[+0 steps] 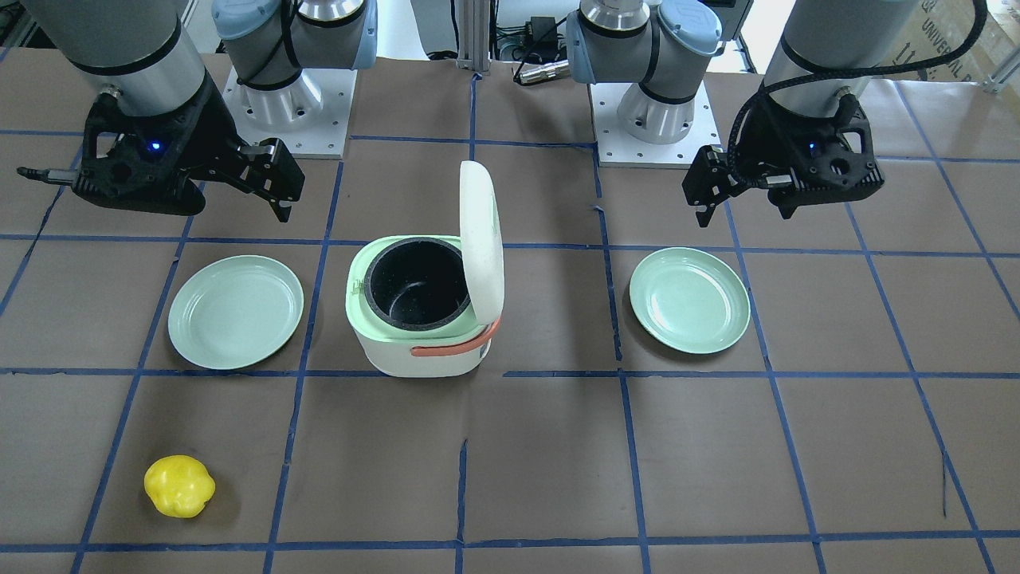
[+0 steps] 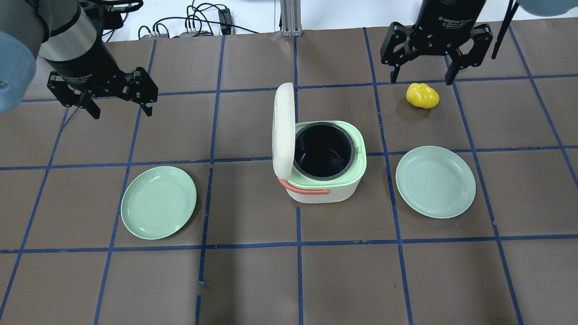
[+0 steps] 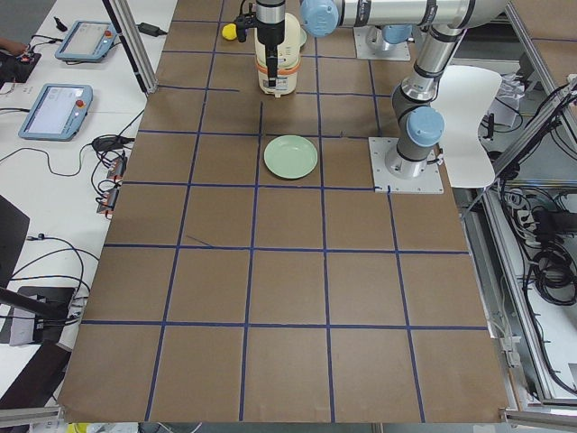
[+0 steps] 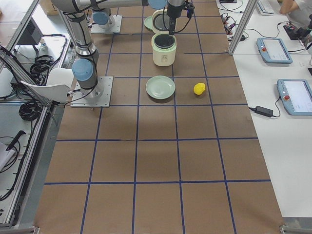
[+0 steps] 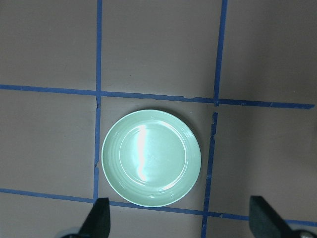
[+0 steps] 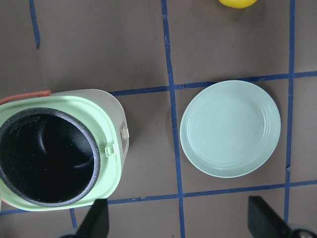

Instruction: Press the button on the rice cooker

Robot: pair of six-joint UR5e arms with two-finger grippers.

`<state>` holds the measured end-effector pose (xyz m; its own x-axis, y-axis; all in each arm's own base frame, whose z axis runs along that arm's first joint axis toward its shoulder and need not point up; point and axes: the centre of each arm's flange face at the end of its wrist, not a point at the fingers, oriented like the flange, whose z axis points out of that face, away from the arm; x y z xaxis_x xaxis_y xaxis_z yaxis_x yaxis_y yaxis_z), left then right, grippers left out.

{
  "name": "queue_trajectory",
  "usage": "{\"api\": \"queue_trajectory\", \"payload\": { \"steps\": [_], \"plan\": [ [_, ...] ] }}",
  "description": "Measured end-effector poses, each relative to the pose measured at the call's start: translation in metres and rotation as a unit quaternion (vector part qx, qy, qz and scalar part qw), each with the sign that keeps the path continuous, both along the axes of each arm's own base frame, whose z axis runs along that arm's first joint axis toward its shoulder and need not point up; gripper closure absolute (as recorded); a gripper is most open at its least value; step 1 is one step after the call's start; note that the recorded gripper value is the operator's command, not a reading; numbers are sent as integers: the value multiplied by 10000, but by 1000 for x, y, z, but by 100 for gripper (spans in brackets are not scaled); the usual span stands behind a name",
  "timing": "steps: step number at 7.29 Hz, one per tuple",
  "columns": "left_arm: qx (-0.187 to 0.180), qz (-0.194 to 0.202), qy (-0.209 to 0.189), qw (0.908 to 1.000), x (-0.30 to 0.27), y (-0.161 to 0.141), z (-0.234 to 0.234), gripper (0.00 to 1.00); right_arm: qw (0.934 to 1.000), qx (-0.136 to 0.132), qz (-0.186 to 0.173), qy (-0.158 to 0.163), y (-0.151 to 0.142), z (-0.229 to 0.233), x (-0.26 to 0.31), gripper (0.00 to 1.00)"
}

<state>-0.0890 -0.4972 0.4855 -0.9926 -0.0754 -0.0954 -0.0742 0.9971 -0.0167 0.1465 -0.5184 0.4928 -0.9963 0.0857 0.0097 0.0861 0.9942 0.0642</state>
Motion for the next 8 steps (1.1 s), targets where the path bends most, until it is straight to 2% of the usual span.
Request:
{"api": "queue_trajectory", "payload": {
  "steps": [8],
  "plan": [
    [2,0,0,10000,0,0,0,0,9997,-252,19,17,-2,-7,1,0]
  ]
}}
